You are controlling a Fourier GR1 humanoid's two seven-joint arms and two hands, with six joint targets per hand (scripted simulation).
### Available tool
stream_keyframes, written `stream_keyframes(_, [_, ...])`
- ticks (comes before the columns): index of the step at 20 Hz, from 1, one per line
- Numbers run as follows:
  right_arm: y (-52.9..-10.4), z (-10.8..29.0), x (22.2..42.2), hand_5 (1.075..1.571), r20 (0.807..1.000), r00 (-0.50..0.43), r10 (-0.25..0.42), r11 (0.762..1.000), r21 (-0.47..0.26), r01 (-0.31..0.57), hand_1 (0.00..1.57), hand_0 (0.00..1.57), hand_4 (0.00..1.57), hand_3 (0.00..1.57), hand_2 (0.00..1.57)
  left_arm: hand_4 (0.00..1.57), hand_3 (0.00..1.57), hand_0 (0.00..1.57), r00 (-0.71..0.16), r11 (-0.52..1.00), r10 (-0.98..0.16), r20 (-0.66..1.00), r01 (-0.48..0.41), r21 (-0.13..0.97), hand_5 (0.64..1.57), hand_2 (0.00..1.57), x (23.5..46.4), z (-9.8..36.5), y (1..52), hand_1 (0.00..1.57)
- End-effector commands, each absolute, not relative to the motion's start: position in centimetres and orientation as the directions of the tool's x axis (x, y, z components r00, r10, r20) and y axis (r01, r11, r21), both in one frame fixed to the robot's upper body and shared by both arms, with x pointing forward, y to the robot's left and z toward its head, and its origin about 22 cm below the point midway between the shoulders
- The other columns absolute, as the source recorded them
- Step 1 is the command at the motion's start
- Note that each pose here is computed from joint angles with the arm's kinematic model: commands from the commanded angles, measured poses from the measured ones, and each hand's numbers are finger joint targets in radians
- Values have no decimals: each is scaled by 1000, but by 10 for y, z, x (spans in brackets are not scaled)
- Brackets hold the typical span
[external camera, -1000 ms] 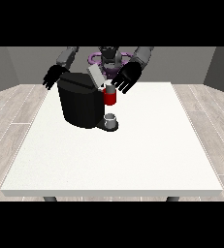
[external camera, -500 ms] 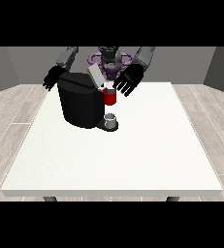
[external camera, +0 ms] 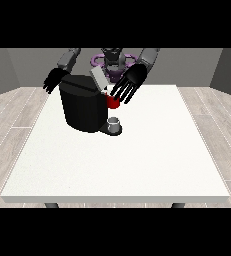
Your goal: Insert the coffee pod into the coffee machine and close the lid
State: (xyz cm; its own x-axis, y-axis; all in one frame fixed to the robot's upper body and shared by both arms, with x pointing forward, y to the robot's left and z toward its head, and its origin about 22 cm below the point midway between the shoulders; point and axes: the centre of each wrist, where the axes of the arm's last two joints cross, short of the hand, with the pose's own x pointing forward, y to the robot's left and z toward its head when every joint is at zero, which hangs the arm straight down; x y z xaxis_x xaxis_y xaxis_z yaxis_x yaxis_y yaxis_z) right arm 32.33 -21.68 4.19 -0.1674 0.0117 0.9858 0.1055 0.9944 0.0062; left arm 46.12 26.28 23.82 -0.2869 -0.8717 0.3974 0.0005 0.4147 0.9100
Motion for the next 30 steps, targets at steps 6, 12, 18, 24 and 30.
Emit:
stream_keyframes(6, [-214,20,312,1571,993,-116,16,992,-1,130,0,0,416,0,0,0,0,0,-270,385,-879,392,81,919,1571,0,461,211,250,0])
stream_keyframes(12, [-225,-1,292,1571,996,-92,0,993,11,120,0,0,383,0,0,0,0,0,-262,398,-876,406,85,913,1571,0,456,189,262,0])
stream_keyframes(18, [-238,-14,287,1571,998,-60,-11,983,22,181,0,0,424,0,0,0,0,0,-251,524,-797,550,165,835,1571,0,453,158,240,0])
stream_keyframes(24, [-260,-26,259,1571,1000,24,-2,982,-3,189,0,0,492,0,0,261,0,0,-112,881,-410,905,210,425,1571,0,430,70,258,0])
stream_keyframes(30, [-275,4,268,1571,1000,-3,31,995,-31,96,0,0,370,0,0,0,0,0,-56,935,-291,955,194,296,1571,0,395,7,262,0])
